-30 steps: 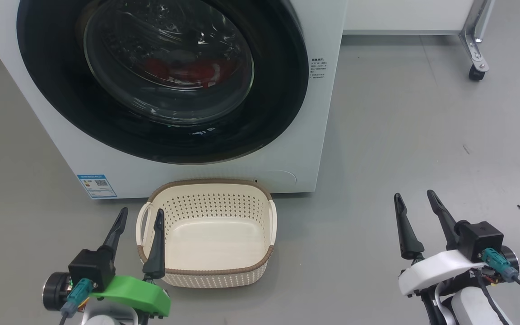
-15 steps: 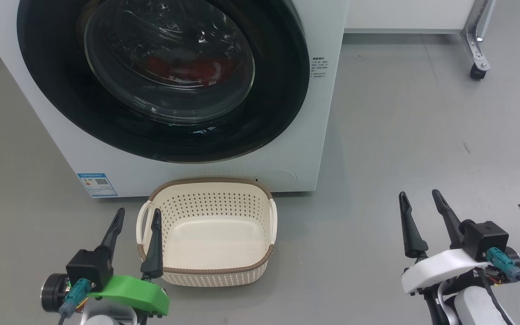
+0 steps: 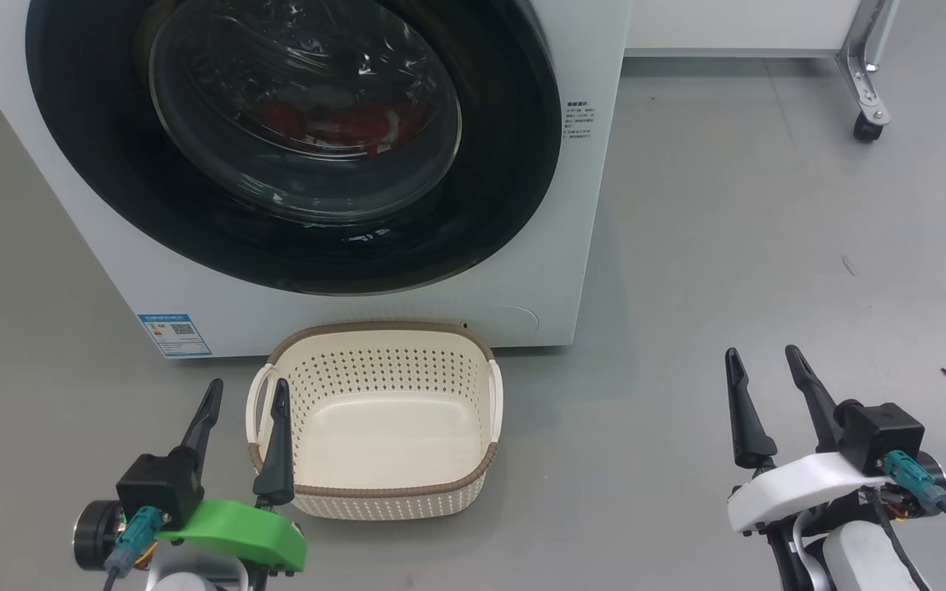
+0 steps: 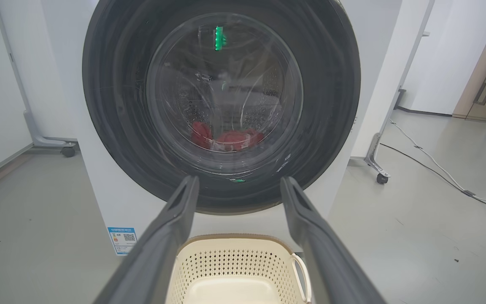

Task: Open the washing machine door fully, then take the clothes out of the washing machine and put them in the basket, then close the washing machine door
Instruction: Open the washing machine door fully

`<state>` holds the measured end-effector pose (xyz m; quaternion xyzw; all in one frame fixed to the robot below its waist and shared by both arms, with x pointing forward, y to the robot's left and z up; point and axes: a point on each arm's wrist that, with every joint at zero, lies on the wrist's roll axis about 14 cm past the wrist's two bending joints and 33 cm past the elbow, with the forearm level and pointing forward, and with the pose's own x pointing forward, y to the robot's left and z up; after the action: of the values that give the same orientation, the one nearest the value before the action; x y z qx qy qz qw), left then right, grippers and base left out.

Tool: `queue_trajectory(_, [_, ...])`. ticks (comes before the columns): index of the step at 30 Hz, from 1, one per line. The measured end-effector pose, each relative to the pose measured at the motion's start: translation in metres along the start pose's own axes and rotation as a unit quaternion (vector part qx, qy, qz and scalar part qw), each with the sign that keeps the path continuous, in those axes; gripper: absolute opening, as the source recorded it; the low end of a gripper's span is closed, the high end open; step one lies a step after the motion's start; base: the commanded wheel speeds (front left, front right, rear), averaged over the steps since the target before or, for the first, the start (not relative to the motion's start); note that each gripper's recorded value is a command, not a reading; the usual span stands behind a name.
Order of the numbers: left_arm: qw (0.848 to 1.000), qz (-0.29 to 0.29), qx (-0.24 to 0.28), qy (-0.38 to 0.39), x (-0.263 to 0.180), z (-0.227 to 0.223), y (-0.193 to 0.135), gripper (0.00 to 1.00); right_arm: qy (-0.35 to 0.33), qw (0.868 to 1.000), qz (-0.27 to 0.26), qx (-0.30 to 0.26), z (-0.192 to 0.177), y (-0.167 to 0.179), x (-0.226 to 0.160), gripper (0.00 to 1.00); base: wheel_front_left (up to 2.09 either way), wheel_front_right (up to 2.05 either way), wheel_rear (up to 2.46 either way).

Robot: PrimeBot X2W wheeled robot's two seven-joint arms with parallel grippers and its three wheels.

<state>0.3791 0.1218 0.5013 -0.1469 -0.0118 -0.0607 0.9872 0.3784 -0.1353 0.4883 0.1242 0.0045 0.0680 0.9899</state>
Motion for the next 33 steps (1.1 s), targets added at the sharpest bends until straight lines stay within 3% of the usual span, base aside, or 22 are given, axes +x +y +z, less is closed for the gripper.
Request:
queue_trajectory(10, [1.0, 0.005, -0.006, 0.001, 0.0, -0.001, 0.0, 1.0, 0.0, 1.0, -0.008, 0.003, 0.0, -0.004, 0.0, 1.0, 0.0, 0.0, 0.0])
queue_trajectory(11, [1.0, 0.005, -0.006, 0.001, 0.0, -0.001, 0.001, 1.0, 0.0, 1.0, -0.008, 0.003, 0.0, -0.004, 0.0, 0.94, 0.0, 0.0, 0.0])
queue_trajectory(12, [1.0, 0.006, -0.006, 0.001, 0.0, -0.001, 0.001, 1.0, 0.0, 1.0, -0.006, 0.002, -0.001, -0.004, 0.0, 0.27, 0.0, 0.0, 0.0])
queue_trajectory(13, [1.0, 0.006, -0.006, 0.001, -0.001, -0.001, 0.001, 1.0, 0.001, 1.0, -0.006, 0.002, -0.001, -0.003, 0.0, 0.0, 0.0, 0.0, 0.0])
queue_trajectory(33, [1.0, 0.013, -0.005, 0.006, -0.001, -0.005, 0.005, 1.0, 0.017, 1.0, 0.007, 0.009, -0.012, 0.001, 0.003, 0.0, 0.0, 0.0, 0.0])
